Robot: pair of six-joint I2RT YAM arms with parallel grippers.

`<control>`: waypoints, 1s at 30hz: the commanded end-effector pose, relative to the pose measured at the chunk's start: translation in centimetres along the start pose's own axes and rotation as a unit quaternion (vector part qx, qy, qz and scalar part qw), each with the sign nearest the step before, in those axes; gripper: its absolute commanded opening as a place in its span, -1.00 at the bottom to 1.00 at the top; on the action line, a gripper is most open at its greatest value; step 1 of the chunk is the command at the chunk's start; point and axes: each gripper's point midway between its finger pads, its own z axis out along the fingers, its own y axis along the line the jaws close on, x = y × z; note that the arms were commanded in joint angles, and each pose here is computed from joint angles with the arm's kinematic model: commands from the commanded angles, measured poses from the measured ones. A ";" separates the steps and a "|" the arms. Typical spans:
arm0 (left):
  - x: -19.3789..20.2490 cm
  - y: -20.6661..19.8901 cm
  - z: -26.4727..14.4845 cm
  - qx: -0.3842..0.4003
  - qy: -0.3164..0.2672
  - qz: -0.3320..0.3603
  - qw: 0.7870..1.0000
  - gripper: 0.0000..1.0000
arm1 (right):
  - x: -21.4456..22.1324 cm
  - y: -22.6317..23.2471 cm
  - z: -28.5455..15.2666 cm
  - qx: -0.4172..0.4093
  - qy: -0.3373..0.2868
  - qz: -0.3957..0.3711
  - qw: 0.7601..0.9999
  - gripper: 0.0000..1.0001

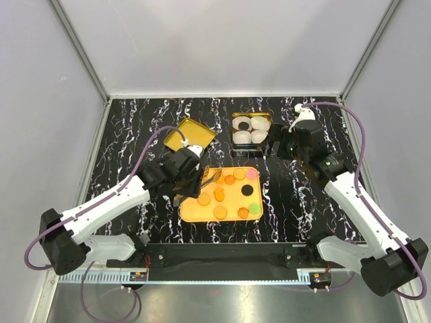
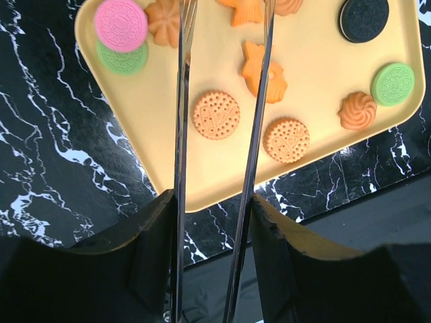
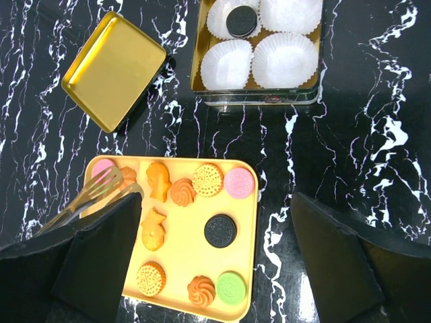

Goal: Pack the cookies

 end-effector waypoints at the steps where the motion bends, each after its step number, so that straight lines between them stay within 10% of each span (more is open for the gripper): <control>1: -1.7 -2.1 -0.1 0.036 -0.039 -0.018 0.998 -0.01 | -0.8 1.0 0.1 -0.021 -0.013 -0.003 1.000 0.99; 30: -1.4 -2.3 3.6 -0.010 -0.007 -0.010 1.000 0.01 | -0.6 0.6 -0.4 -0.018 -0.018 -0.005 1.000 0.99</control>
